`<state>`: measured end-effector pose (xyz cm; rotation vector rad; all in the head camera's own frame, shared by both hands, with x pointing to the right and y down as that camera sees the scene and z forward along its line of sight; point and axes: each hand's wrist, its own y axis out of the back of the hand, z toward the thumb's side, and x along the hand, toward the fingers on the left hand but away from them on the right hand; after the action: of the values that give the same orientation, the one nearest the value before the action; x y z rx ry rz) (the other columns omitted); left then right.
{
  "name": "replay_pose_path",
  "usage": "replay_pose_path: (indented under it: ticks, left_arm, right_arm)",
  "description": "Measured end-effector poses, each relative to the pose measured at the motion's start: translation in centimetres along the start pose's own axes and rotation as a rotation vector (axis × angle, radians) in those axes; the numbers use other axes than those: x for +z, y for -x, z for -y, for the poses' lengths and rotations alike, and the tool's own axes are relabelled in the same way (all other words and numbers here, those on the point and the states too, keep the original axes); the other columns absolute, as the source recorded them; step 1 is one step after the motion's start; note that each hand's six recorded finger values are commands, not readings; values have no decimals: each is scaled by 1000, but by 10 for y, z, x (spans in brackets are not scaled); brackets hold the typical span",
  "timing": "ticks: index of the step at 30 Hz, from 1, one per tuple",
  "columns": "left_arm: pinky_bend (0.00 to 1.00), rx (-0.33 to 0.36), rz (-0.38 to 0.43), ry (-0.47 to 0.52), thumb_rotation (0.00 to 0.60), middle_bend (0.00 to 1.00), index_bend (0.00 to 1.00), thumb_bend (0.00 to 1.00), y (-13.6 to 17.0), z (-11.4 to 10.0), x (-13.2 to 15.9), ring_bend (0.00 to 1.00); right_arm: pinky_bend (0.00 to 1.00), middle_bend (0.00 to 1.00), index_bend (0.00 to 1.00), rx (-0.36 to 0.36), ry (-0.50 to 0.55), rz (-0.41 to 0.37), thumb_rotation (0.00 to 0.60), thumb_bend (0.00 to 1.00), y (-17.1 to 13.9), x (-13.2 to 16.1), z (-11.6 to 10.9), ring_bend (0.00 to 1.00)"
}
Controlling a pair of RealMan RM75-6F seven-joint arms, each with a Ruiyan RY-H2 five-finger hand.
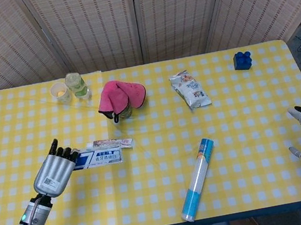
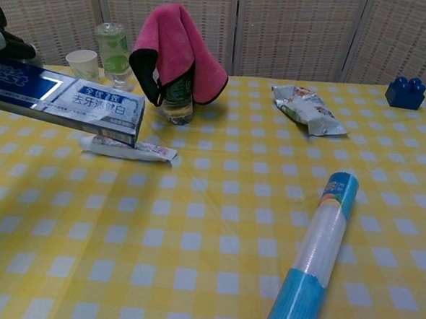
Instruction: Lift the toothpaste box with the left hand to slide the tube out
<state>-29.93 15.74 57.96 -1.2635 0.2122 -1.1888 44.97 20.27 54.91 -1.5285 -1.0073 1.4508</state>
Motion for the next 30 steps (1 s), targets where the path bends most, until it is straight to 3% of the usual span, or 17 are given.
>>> replay_pose_path:
  ticks: [8,15,16,18,20,21,24,30]
  left_arm:
    - [198,-22,177,93,600,496,397,282,-17,10,50,476]
    - [198,-71,205,116,600,489,357,283,-31,23,68,476]
    - [198,-77,204,117,600,457,315,283,-32,25,69,465]
    - [198,-97,201,122,600,293,147,283,-34,29,69,365]
    - [198,-126,195,126,600,87,10,283,-34,33,68,190]
    - [198,-139,191,133,600,33,0,282,-34,35,68,121]
    - [193,-166,178,162,600,0,0,281,-32,36,65,21]
    - [173,-169,111,189,600,0,0,281,-25,34,49,19]
  right_arm:
    - [104,127,131,3,1,14,600,40,-3,-5,1,41]
    - [104,127,131,5,-1,27,600,40,-4,-9,1,40]
    - [104,127,131,4,-2,27,600,40,-5,-9,1,40]
    - [104,127,131,3,-2,26,600,40,-5,-9,1,40]
    - [104,127,131,3,-1,28,600,40,-5,-9,1,40]
    - [105,127,131,4,-1,29,600,40,-5,-10,1,40]
    - [105,127,131,7,0,32,600,40,-4,-10,2,40]
    - [105,127,131,3,-2,28,600,40,-4,-10,0,40]
